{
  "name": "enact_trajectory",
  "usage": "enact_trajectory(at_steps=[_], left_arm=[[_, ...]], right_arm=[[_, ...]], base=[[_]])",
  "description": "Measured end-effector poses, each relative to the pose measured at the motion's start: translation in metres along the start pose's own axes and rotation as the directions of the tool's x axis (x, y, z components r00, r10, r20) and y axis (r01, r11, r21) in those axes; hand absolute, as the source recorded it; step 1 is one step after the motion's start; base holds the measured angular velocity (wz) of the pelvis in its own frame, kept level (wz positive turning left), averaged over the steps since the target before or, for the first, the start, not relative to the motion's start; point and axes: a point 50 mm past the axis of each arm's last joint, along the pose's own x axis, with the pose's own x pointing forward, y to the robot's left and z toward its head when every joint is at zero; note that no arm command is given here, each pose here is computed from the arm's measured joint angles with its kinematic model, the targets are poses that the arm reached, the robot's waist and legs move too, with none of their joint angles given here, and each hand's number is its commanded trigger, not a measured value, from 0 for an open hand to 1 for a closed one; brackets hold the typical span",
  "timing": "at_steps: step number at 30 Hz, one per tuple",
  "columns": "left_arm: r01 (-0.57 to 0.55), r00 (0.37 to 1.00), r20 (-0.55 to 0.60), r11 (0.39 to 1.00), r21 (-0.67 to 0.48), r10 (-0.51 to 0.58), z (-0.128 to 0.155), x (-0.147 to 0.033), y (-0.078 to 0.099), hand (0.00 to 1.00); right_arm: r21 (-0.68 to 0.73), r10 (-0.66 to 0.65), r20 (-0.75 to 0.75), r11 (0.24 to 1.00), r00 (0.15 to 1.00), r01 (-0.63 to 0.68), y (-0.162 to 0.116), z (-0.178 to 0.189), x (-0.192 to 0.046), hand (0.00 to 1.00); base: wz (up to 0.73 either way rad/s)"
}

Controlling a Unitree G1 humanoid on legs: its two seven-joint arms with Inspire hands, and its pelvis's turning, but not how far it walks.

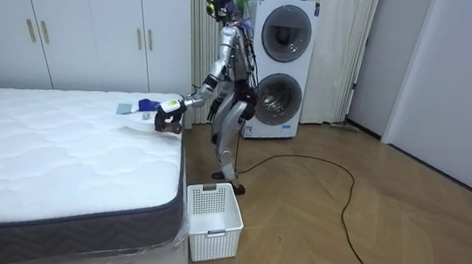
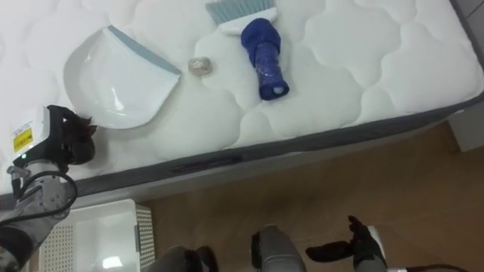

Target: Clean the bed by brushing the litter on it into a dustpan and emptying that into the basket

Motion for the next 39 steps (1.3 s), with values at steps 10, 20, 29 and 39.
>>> enact_trajectory(at_steps=[10, 20, 29, 39], left_arm=[[0.016, 1.0, 0.02, 0.999, 0.027, -0.017, -0.006, -0.012, -0.007, 1.0], [0.044, 0.998, 0.047, 0.998, 0.039, -0.046, -0.009, -0.027, -0.019, 1.0], [0.082, 0.996, 0.027, 0.996, 0.038, -0.083, -0.016, -0.041, -0.028, 1.0], [0.109, 0.991, 0.071, 0.994, 0.019, -0.11, -0.006, -0.038, -0.029, 1.0]], right_arm=[[0.044, -0.067, 0.135, 0.997, 0.989, 0.061, 0.0, 0.032, 0.002, 0.0], [0.024, -0.225, 0.423, 0.971, 0.878, 0.238, 0.005, 0.085, -0.01, 0.0], [0.145, -0.357, 0.615, 0.928, 0.704, 0.344, 0.004, 0.14, -0.024, 0.0], [0.225, -0.442, 0.716, 0.879, 0.54, 0.421, 0.003, 0.176, -0.037, 0.0]], base=[[0.01], [-0.01], [-0.05], [-0.01]])
